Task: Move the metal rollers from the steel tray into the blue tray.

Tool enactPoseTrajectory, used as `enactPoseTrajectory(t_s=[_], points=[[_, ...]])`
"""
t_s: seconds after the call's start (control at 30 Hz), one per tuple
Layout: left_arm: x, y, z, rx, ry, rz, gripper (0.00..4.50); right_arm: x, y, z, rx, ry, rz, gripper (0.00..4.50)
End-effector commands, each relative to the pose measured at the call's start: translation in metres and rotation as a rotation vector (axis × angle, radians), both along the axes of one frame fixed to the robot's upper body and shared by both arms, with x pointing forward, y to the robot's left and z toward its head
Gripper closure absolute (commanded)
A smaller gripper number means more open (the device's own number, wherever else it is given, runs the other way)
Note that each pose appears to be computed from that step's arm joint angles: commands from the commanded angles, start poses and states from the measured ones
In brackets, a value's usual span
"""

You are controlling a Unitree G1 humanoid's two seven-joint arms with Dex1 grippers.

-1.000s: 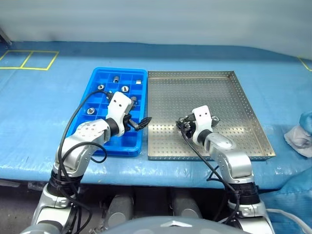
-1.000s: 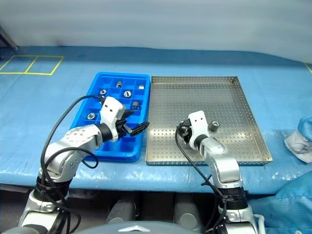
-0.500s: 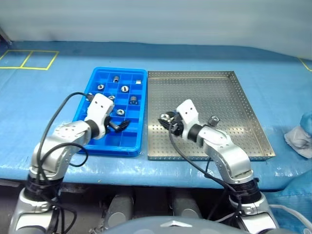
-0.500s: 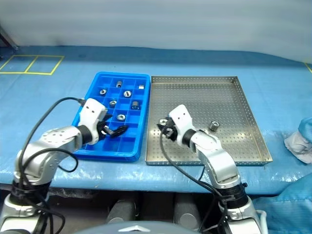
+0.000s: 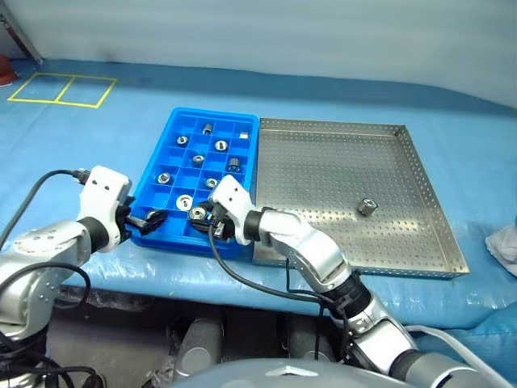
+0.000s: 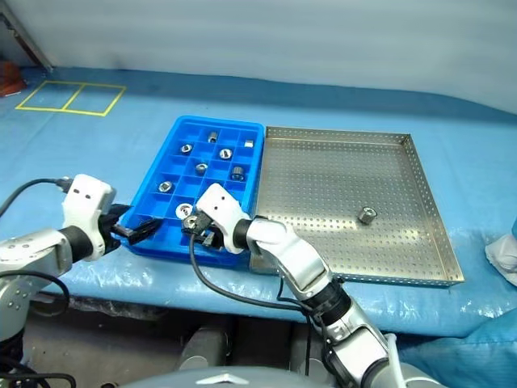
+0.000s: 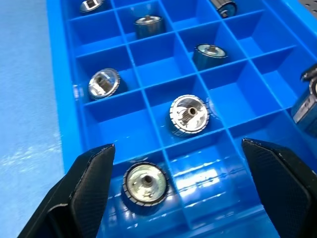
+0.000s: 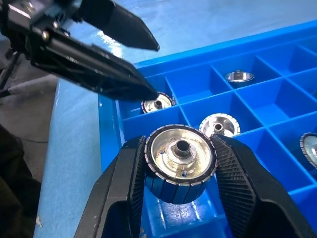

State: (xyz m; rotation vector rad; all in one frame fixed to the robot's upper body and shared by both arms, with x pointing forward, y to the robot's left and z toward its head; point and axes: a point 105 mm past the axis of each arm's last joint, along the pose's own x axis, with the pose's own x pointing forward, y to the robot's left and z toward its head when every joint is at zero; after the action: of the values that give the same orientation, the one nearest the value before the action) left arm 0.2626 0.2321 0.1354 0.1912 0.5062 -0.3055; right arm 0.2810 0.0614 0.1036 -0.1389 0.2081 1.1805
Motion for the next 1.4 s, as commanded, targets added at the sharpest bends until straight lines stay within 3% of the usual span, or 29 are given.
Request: enactPoseTrajectory(t_s=[0.03, 0.1, 0.13, 0.27, 0.4, 0.53, 0.7, 0.87, 1.4], points=[[-0.003, -0.001, 0.011, 0.022, -0.044, 0.001, 0.0, 0.001, 0.007, 0.009, 0.024, -0.021, 0.03, 2.77], [-0.003, -0.003, 0.01, 0.016, -0.048, -0.004, 0.0, 0.003, 0.005, 0.003, -0.001, -0.01, 0.027, 2.77], [-0.003, -0.005, 0.01, 0.011, -0.049, -0.009, 0.0, 0.005, 0.004, 0.001, -0.013, -0.013, 0.02, 2.02], [0.001, -0.018, 0.009, -0.015, -0.059, -0.055, 0.0, 0.009, -0.003, 0.018, 0.041, -0.072, -0.015, 0.84], [0.009, -0.034, 0.008, -0.059, -0.073, -0.106, 0.0, 0.02, -0.026, 0.036, 0.081, -0.121, -0.145, 0.84], [0.017, -0.066, 0.008, -0.124, -0.109, -0.205, 0.0, 0.053, -0.088, 0.043, 0.022, -0.202, -0.503, 0.84], [0.021, -0.12, -0.001, -0.221, -0.094, -0.388, 0.0, 0.062, -0.181, 0.023, -0.044, -0.097, -0.892, 0.84], [0.026, -0.152, -0.005, -0.243, -0.079, -0.513, 0.0, 0.054, -0.234, 0.009, -0.165, -0.094, -1.097, 0.84], [0.035, -0.166, -0.014, -0.247, -0.064, -0.562, 0.0, 0.05, -0.28, -0.027, -0.222, 0.011, -1.327, 0.84]])
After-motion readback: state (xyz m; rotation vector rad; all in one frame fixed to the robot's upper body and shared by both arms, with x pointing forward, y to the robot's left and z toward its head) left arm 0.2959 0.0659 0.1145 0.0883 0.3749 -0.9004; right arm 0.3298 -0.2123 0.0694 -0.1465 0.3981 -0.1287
